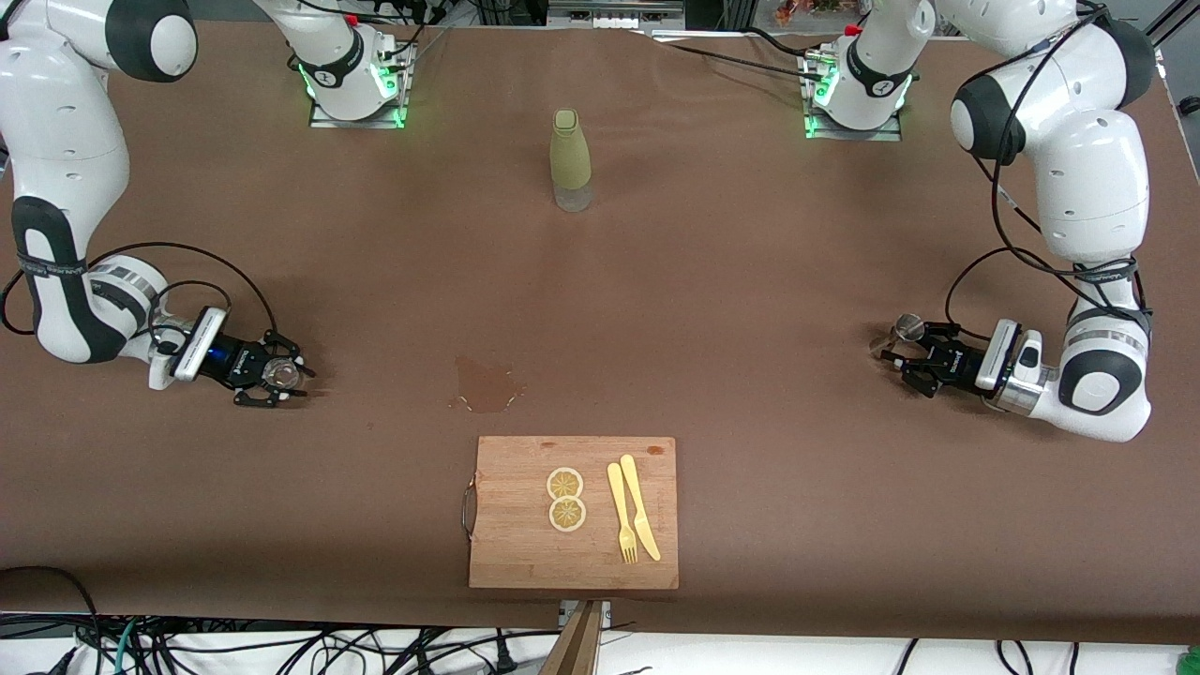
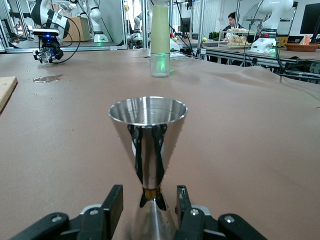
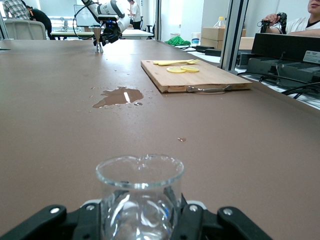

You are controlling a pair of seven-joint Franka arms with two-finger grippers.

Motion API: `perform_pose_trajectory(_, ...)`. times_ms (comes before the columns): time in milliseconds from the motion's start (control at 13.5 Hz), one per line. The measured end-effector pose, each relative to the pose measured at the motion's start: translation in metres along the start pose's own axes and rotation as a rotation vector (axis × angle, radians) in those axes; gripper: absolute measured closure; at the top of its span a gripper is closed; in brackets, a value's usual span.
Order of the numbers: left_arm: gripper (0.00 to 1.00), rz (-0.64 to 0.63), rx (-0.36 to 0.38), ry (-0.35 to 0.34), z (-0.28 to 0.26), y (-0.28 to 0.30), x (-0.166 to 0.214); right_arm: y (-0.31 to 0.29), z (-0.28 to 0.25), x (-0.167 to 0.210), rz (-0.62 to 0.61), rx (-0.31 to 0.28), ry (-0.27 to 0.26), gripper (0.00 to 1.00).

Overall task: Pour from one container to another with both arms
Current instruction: 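Lower the jigger onto the table with the left gripper and release, then set the beaker down with the right gripper and open it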

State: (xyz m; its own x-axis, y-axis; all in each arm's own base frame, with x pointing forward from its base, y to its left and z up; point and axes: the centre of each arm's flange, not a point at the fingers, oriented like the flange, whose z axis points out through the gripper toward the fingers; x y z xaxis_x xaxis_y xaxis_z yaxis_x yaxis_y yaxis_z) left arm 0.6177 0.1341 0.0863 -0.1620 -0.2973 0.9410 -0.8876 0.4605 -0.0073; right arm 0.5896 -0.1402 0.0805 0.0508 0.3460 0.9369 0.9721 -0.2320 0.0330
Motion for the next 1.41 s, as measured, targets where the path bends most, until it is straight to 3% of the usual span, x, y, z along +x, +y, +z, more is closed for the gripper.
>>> perform_pose_trajectory(149, 0.29, 0.0, 0.004, -0.01, -0.001, 0.0, -0.001, 0.0, -0.005, -0.002, 0.002, -0.005, -0.007, 0.56)
perform_pose_trajectory(372, 0.0, 0.013, 0.031, -0.08, -0.017, -0.004, 0.001, 0.0, -0.008, -0.003, 0.003, -0.008, -0.011, 0.51)
perform_pose_trajectory(595, 0.0, 0.062, 0.089, -0.203, -0.052, -0.018, 0.028, 0.0, -0.012, -0.005, 0.006, -0.013, -0.018, 0.2)
perform_pose_trajectory(743, 0.0, 0.121, 0.135, -0.334, -0.083, -0.03, 0.058, 0.0, -0.019, -0.007, 0.008, -0.02, -0.028, 0.01)
perform_pose_trajectory(966, 0.0, 0.178, 0.152, -0.518, -0.119, -0.044, 0.104, 0.002, -0.042, -0.012, 0.008, -0.044, -0.061, 0.0)
perform_pose_trajectory(1189, 0.0, 0.19, 0.142, -0.569, -0.131, -0.043, 0.124, 0.004, -0.061, -0.014, 0.004, -0.054, -0.092, 0.0)
perform_pose_trajectory(1412, 0.0, 0.171, 0.124, -0.641, -0.147, -0.04, 0.149, 0.012, -0.092, -0.01, 0.004, -0.039, -0.16, 0.0)
